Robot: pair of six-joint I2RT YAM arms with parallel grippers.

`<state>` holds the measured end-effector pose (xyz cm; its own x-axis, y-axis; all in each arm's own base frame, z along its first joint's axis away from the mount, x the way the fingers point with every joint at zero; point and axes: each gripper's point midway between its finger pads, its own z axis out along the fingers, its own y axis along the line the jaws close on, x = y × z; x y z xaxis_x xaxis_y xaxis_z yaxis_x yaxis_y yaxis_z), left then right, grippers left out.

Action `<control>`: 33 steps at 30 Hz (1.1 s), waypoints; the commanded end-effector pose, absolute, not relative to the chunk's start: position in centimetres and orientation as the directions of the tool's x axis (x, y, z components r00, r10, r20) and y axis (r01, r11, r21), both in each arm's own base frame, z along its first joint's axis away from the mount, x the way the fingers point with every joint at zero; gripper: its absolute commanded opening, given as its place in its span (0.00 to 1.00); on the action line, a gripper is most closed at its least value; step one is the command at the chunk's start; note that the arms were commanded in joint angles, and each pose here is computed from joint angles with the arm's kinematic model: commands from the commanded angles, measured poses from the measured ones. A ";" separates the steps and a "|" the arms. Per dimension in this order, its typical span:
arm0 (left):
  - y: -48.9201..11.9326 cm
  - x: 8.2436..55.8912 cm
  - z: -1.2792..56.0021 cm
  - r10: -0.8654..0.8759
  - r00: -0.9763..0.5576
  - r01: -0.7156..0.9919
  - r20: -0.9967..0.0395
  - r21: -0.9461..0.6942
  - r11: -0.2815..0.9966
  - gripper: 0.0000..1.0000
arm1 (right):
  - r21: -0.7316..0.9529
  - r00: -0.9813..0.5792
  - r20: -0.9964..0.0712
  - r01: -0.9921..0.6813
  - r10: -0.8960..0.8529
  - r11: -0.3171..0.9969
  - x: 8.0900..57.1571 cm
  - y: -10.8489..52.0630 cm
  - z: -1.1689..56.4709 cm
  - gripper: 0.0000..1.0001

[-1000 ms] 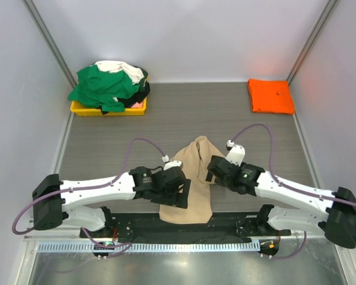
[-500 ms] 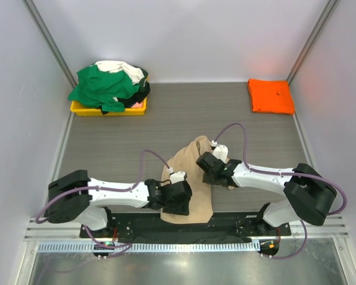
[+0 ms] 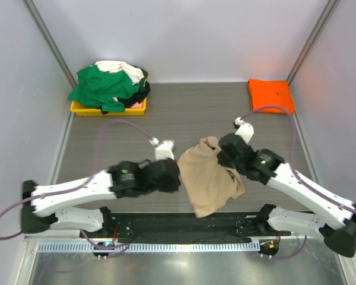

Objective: Fold and stack the t-shirts
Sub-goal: Flatten the tshirt out

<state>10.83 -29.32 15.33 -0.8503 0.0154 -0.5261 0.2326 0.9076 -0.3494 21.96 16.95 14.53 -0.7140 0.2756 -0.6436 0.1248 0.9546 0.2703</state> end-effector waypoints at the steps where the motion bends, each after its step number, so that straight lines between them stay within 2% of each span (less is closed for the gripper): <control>1: -23.1 14.3 24.4 -0.094 -0.723 0.189 -0.684 -0.328 0.926 0.00 | 0.256 -0.583 -0.756 0.156 0.298 0.954 21.9 12.7 23.3 0.01; 3: -20.6 15.8 27.8 -0.159 -0.686 0.168 -0.710 -0.367 0.915 0.00 | 0.311 -0.525 -0.784 0.132 0.333 0.941 21.7 12.1 27.9 0.01; 6: -20.4 16.2 28.9 -0.143 -0.691 0.211 -0.708 -0.387 0.897 0.02 | 0.348 -0.508 -0.794 0.071 0.335 0.935 21.2 12.3 31.7 0.03; 7: -21.4 15.9 28.0 -0.109 -0.713 0.243 -0.693 -0.389 0.889 0.12 | 0.330 -0.519 -0.797 0.052 0.308 0.942 21.3 12.6 31.9 0.07; 8: -24.0 15.1 27.8 -0.088 -0.747 0.304 -0.658 -0.457 0.836 0.41 | 0.338 -0.527 -0.795 0.028 0.301 0.941 21.2 13.1 32.5 0.12; 9: -25.5 14.5 26.9 -0.063 -0.774 0.334 -0.630 -0.492 0.804 0.54 | 0.324 -0.538 -0.793 0.025 0.286 0.946 21.3 13.3 32.1 0.34; 10: -26.7 13.6 24.3 -0.030 -0.813 0.337 -0.581 -0.512 0.791 0.64 | 0.297 -0.559 -0.786 0.031 0.263 0.954 21.5 13.5 31.2 0.54; 11: -28.7 13.2 24.0 -0.038 -0.824 0.354 -0.565 -0.566 0.745 0.71 | 0.258 -0.574 -0.782 0.059 0.244 0.964 21.7 13.1 29.8 0.71; 12: -29.6 13.0 22.4 -0.029 -0.836 0.344 -0.547 -0.565 0.750 0.72 | 0.231 -0.575 -0.781 0.095 0.243 0.968 21.8 12.6 28.8 0.90; 14: -31.5 11.8 19.9 -0.022 -0.860 0.333 -0.510 -0.595 0.732 0.73 | 0.198 -0.588 -0.766 0.166 0.258 0.966 21.8 11.5 26.0 1.00; 19: -36.4 9.5 15.5 0.047 -0.894 0.346 -0.446 -0.619 0.705 0.74 | 0.191 -0.604 -0.729 0.274 0.323 0.943 23.1 8.6 21.9 1.00; 21: -39.2 8.1 15.8 0.105 -0.879 0.410 -0.465 -0.624 0.666 0.75 | 0.187 -0.641 -0.697 0.270 0.321 0.945 23.3 8.4 20.6 1.00; 22: -40.4 7.7 13.6 0.153 -0.879 0.423 -0.451 -0.591 0.687 0.77 | 0.185 -0.642 -0.683 0.310 0.349 0.932 23.9 7.3 19.7 1.00; 24: -43.4 6.9 14.7 0.195 -0.853 0.484 -0.484 -0.594 0.643 0.78 | 0.156 -0.675 -0.650 0.330 0.349 0.931 24.4 6.5 18.1 1.00; 25: -44.5 7.0 12.7 0.222 -0.852 0.487 -0.474 -0.564 0.667 0.80 | 0.167 -0.681 -0.637 0.335 0.360 0.927 24.7 6.4 17.6 1.00; 28: -47.6 7.4 11.5 0.232 -0.850 0.494 -0.472 -0.566 0.660 0.84 | 0.196 -0.688 -0.593 0.383 0.420 0.903 25.4 4.7 15.7 1.00; 33: -50.7 8.4 6.7 0.269 -0.857 0.487 -0.440 -0.515 0.706 0.90 | 0.258 -0.601 -0.573 0.514 0.558 0.818 26.6 -0.5 15.7 1.00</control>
<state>7.51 -48.08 7.76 -0.8651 0.2667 -0.4249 0.4719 0.7200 -0.5089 24.82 0.58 14.22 -0.6482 0.5296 -0.5471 0.5376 0.8271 0.1636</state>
